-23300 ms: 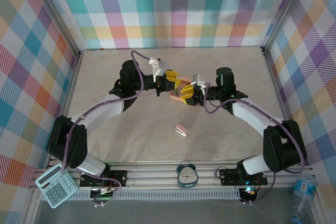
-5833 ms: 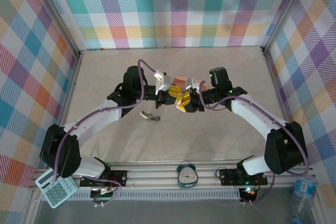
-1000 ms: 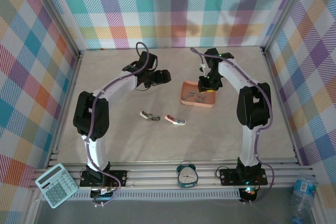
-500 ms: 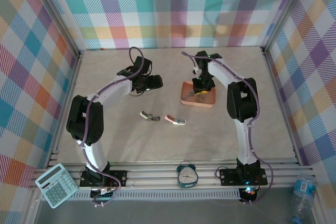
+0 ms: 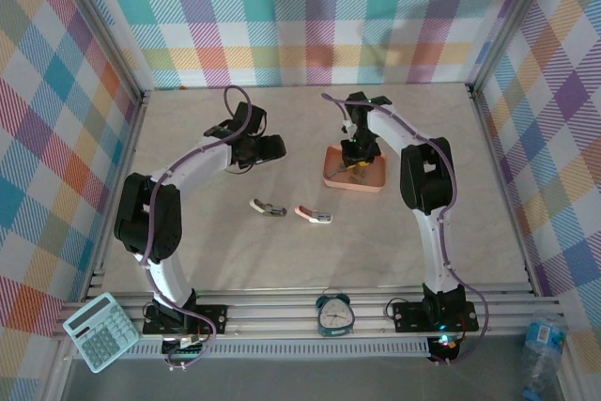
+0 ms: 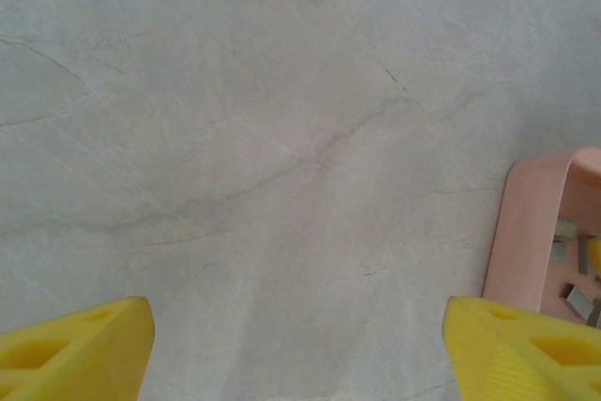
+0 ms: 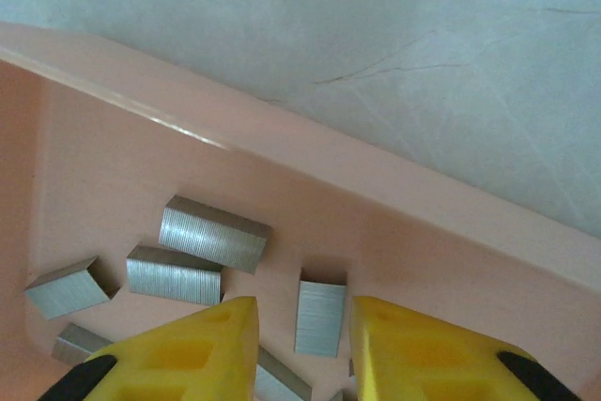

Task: Load the staples into the stapler

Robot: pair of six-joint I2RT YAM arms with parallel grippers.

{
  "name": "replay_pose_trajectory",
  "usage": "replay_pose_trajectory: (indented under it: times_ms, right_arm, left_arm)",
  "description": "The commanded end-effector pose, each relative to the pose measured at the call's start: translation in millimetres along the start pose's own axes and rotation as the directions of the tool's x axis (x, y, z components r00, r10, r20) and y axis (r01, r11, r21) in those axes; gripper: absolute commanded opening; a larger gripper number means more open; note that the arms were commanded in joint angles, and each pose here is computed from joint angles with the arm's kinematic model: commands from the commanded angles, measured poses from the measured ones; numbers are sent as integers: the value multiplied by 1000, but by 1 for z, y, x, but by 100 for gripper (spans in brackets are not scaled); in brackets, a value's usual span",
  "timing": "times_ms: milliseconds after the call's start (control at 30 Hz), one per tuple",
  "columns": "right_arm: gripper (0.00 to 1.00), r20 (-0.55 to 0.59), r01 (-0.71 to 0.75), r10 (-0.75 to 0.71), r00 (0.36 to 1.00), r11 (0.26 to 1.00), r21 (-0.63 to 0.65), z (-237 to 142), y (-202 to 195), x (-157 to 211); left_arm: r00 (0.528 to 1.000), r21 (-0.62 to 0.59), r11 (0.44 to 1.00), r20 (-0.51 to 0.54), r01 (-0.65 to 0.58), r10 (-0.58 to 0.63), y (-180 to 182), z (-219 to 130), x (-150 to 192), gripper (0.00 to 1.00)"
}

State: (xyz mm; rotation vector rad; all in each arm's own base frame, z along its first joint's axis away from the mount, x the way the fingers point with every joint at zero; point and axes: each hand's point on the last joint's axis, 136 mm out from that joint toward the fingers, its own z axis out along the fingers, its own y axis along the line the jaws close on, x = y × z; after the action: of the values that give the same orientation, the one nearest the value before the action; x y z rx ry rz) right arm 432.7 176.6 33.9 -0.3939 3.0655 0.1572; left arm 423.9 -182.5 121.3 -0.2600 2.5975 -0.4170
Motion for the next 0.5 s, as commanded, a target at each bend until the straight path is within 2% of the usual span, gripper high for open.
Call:
replay_pose_trajectory:
  times_ms: [0, 267, 467]
  right_arm:
    - [31, -14, -7, 7, 1000, 1000, 5, 3, 2, 0]
    - [31, -20, -1, 2, 1000, 1000, 31, 13, -3, -1]
    - [26, -28, -4, 5, 1000, 1000, 29, 22, -3, -2]
  left_arm:
    - [1000, -6, 1000, 14, 18, -18, 5, -12, -2, 80]
    - [1000, -6, 1000, 14, 22, -22, 6, -11, -1, 80]
    - [1000, -10, 1000, 8, 25, -25, 7, -9, 1, 80]
